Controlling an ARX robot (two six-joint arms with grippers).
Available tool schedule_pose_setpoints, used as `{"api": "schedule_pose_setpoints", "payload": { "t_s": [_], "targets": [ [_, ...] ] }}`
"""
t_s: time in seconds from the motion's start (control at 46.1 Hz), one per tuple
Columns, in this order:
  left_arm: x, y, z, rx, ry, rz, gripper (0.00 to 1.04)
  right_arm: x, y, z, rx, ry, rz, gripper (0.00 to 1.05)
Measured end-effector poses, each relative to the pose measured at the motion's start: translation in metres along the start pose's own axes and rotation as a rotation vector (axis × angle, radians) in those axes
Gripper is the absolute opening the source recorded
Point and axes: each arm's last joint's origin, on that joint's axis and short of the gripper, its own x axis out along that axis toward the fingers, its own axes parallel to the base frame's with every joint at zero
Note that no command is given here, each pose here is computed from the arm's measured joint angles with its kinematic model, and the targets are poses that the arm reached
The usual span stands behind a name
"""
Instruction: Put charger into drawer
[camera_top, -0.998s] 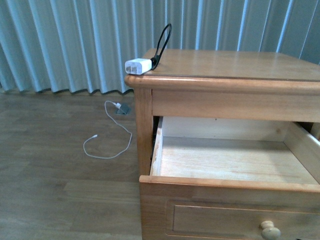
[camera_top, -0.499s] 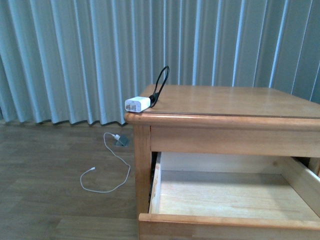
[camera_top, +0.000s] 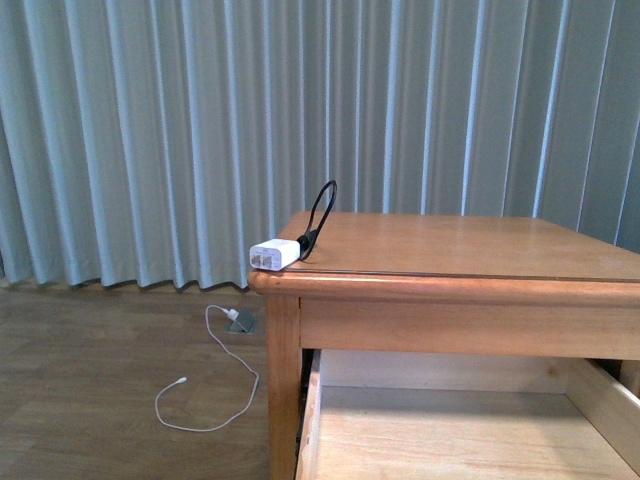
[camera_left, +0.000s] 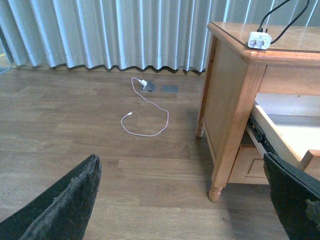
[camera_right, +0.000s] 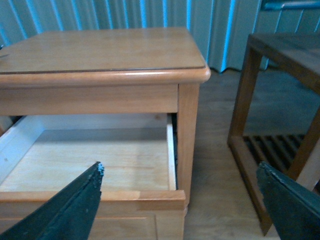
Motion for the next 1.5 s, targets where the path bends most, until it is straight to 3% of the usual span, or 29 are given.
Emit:
{"api": "schedule_pose_setpoints", "payload": {
  "t_s": [0.325,0.412,0.672,0.803,1.15,1.171,1.215,1.302,1.41,1.497],
  "targets": [
    [0.000,0.000,0.000,0.000,0.000,0.000,0.99,-0.014,0.038,-0.023,-0.018,-0.039,0.003,0.15],
    [0.000,0.000,0.000,0.000,0.000,0.000,0.99,-0.016,0.043,-0.026,-0.019,-0.041,0.009,0.01],
    [0.000,0.000,0.000,0.000,0.000,0.000,0.99,-0.021,0.055,-0.034,-0.018,-0.046,-0.020,0.02],
    [0.000,0.000,0.000,0.000,0.000,-0.002,0.99,-0.023,0.062,-0.040,-0.020,-0.049,0.020,0.02],
    [0.000,0.000,0.000,0.000,0.000,-0.001,0.99,-0.024,0.062,-0.040,-0.019,-0.055,0.015,0.65],
    [0.000,0.000,0.000,-0.003,0.000,0.022,0.99,-0.024,0.062,-0.040,-0.019,-0.055,0.015,0.69],
    [0.005,-0.002,0.005,-0.051,-0.020,0.201,0.99,-0.024,0.062,-0.040,-0.019,-0.054,0.015,0.79],
    [0.019,-0.012,0.020,-0.088,-0.033,0.364,0.99,-0.024,0.062,-0.040,-0.019,-0.054,0.015,0.97],
    [0.062,-0.036,0.051,-0.077,-0.027,0.297,0.99,-0.024,0.062,-0.040,-0.019,-0.054,0.015,0.96],
    [0.099,-0.057,0.061,-0.023,0.012,0.205,0.99,-0.024,0.062,-0.040,-0.019,-0.054,0.015,0.96]
  ]
}}
